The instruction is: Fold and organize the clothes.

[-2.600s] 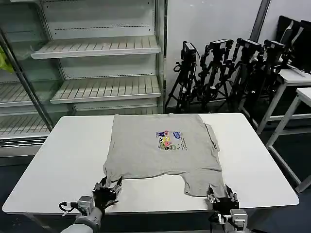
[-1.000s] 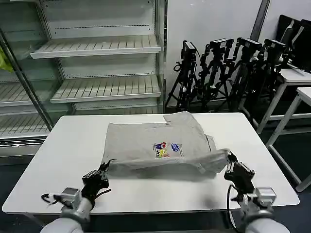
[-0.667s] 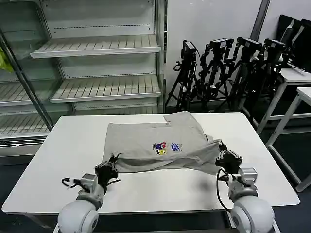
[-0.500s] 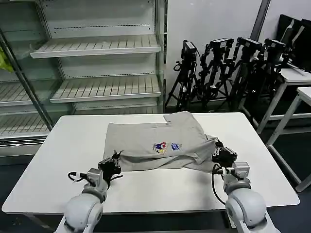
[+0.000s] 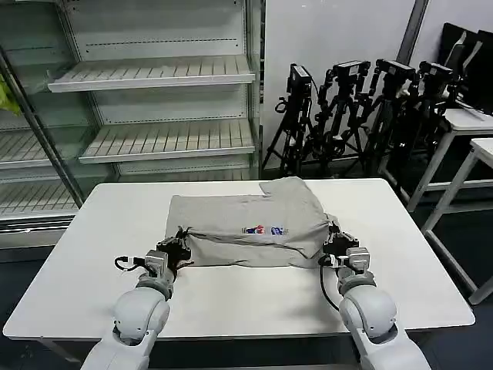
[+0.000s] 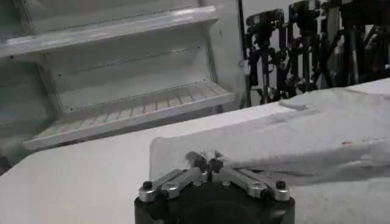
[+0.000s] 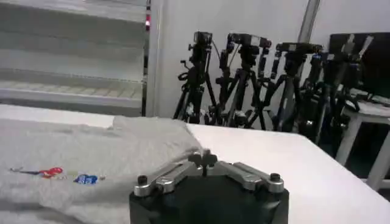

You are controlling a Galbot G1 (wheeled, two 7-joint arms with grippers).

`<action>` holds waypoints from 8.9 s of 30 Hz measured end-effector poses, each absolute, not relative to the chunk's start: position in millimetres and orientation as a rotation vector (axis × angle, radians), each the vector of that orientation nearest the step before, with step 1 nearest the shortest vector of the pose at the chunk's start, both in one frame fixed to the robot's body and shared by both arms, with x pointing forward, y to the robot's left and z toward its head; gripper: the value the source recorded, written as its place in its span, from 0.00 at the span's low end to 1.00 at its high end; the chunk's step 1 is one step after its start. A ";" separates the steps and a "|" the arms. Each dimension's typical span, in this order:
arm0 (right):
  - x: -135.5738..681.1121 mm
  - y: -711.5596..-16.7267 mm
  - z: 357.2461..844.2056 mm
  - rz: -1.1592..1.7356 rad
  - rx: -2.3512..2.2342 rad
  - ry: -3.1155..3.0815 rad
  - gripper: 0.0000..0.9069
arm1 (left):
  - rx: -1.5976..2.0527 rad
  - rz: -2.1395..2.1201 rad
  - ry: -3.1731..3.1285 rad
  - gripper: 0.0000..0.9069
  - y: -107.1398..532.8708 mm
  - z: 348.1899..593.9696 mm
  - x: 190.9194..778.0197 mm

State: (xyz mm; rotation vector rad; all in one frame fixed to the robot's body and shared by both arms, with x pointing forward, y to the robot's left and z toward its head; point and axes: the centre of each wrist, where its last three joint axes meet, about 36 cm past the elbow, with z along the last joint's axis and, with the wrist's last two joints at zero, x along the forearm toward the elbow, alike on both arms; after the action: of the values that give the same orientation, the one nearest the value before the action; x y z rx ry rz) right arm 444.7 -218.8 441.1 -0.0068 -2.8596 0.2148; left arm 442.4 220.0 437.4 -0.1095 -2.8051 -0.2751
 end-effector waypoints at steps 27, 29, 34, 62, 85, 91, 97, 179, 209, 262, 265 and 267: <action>403.6 -232.2 424.6 0.186 -0.073 -2.800 0.03 | 0.010 -0.131 -2.758 0.01 236.3 429.7 414.8; 403.6 -232.6 421.1 0.179 -0.071 -2.777 0.00 | 0.011 -0.121 -2.743 0.01 237.9 425.4 414.4; 403.0 -233.6 416.8 0.159 -0.060 -2.744 0.00 | 0.002 -0.096 -2.706 0.01 240.9 414.9 410.2; 305.0 -237.9 448.5 0.192 -0.030 -2.701 1.00 | -0.004 -0.016 -2.666 1.00 248.1 427.4 328.7; 338.4 -241.9 504.4 0.204 -0.062 -2.918 1.00 | 0.063 -0.099 -2.793 1.00 276.3 493.4 296.1; 407.0 -239.7 494.1 0.190 -0.062 -2.927 1.00 | 0.017 -0.058 -2.812 1.00 275.2 482.2 346.8; 475.9 -234.2 483.2 0.187 -0.045 -2.896 1.00 | -0.029 -0.077 -2.804 1.00 269.6 470.4 401.6; 598.9 -241.2 502.4 -0.228 0.188 -2.872 0.00 | -0.171 0.093 -2.752 0.01 293.8 482.4 496.2; 407.4 -267.9 444.0 -0.084 0.140 -2.801 1.00 | -0.299 -0.119 -2.678 0.99 282.4 460.3 380.2; 287.7 -258.7 489.6 -0.016 0.006 -2.930 1.00 | 0.047 0.369 -2.593 0.01 237.7 431.0 339.0; 286.3 -257.6 492.1 -0.024 0.004 -2.936 1.00 | 0.048 0.392 -2.595 0.01 239.1 432.7 338.5; 285.5 -257.5 494.0 -0.030 0.003 -2.939 1.00 | 0.047 0.416 -2.591 0.01 241.4 434.3 338.5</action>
State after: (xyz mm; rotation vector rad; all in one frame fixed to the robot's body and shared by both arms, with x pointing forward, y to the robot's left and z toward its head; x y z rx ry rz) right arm 285.5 -257.5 494.0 0.0027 -2.9393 -0.0295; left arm 338.5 241.4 434.3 0.0472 -2.5911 0.4161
